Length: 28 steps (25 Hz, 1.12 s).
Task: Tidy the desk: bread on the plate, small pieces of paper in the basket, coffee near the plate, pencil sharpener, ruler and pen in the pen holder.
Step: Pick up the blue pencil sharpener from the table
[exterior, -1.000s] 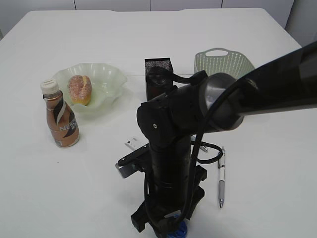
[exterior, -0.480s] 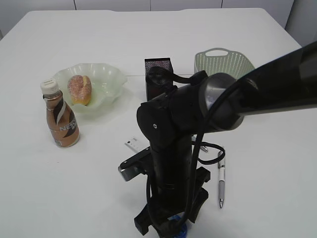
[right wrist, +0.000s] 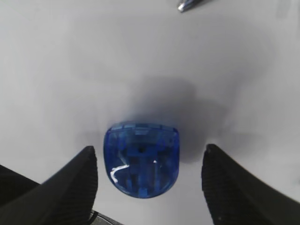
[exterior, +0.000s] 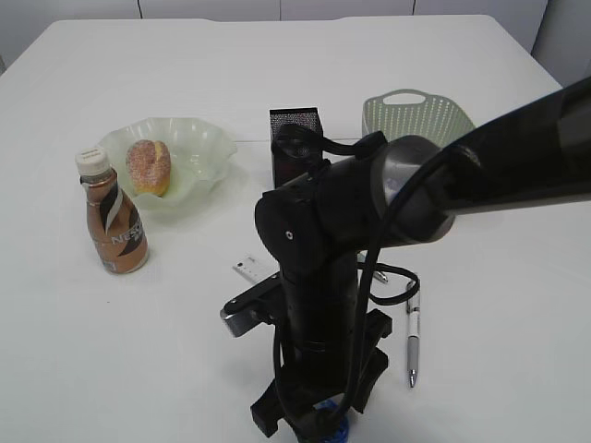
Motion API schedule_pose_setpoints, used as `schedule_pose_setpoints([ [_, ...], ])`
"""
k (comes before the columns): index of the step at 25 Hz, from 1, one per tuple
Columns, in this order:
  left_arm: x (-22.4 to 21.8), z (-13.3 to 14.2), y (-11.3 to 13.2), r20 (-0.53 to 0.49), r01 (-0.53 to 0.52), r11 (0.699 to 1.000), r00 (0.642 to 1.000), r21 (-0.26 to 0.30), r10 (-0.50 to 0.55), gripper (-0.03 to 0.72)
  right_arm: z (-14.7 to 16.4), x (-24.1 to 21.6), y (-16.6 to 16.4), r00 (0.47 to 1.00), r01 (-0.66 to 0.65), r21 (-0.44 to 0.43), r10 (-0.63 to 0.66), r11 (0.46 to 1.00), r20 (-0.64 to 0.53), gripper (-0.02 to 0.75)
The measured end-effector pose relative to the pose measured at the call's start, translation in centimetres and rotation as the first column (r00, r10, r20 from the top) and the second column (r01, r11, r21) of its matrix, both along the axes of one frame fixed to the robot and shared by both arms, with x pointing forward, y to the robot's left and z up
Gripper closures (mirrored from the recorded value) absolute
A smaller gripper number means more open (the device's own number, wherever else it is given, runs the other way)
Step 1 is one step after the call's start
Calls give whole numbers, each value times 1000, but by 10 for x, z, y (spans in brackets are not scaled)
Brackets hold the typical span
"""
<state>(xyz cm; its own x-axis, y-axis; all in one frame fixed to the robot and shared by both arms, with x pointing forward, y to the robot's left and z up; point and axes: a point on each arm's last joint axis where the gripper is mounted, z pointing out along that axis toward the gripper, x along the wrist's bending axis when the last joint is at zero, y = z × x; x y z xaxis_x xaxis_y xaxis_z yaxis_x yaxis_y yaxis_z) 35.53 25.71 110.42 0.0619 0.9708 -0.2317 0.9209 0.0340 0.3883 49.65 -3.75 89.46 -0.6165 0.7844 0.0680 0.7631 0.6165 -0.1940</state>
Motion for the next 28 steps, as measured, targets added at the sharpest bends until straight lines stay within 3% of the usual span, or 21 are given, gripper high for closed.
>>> schedule_pose_setpoints([
  [28,0,0,0,0,0,1000,1000,0,0,242,-6,1,0,1000,-4,-8,4,1000,-4,198],
])
